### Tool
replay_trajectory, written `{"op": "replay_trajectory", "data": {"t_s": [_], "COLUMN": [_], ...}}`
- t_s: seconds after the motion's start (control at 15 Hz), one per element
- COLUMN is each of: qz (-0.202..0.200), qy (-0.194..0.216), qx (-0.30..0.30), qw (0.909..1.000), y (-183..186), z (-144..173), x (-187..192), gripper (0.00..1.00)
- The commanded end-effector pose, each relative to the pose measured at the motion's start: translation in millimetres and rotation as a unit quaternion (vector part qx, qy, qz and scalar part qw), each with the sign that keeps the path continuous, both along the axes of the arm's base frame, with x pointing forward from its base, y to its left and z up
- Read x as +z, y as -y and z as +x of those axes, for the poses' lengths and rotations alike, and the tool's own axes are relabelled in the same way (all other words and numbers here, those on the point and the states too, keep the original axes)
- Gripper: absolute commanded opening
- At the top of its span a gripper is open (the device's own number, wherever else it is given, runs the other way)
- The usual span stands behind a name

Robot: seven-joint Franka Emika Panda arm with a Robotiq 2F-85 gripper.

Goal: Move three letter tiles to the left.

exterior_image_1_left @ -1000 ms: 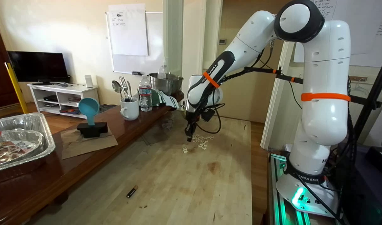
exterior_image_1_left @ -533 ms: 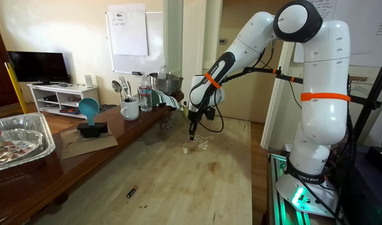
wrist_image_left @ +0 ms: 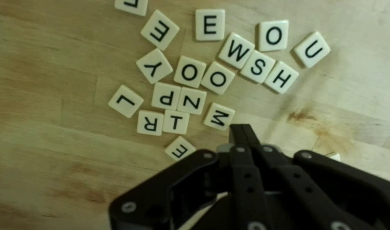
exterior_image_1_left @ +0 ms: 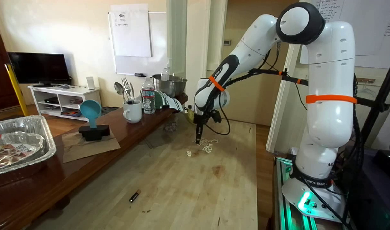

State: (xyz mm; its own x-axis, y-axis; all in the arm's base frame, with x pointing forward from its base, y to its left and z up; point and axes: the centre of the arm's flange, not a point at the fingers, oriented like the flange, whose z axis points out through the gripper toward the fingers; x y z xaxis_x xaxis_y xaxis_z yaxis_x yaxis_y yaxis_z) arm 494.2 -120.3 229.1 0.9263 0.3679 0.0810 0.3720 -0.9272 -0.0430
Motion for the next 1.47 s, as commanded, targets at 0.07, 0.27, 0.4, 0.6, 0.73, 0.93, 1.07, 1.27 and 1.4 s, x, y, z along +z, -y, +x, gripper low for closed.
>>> {"op": "replay_trajectory", "data": {"t_s": [0.07, 0.27, 0.4, 0.6, 0.73, 0.93, 1.07, 1.27, 1.4], "qz": [0.002, -0.026, -0.043, -0.062, -0.067, -0.071, -0.07, -0.068, -0.064], "qy": [0.0, 0.004, 0.006, 0.013, 0.02, 0.026, 0.029, 0.03, 0.03], "qx": [0.002, 0.028, 0.057, 0.092, 0.108, 0.122, 0.128, 0.125, 0.122], "qw": [1.0, 0.9993, 0.9974, 0.9937, 0.9917, 0.9897, 0.9888, 0.9894, 0.9901], "y": [0, -5, -5, -5, -4, -5, -5, -4, -7], "z": [1, -2, -1, 0, 1, 2, 2, 3, 4], "x": [-1, -2, -6, -10, -14, -20, -23, -23, -24], "gripper": [0.01, 0.0, 0.0, 0.0, 0.0, 0.0, 0.0, 0.0, 0.0]}}
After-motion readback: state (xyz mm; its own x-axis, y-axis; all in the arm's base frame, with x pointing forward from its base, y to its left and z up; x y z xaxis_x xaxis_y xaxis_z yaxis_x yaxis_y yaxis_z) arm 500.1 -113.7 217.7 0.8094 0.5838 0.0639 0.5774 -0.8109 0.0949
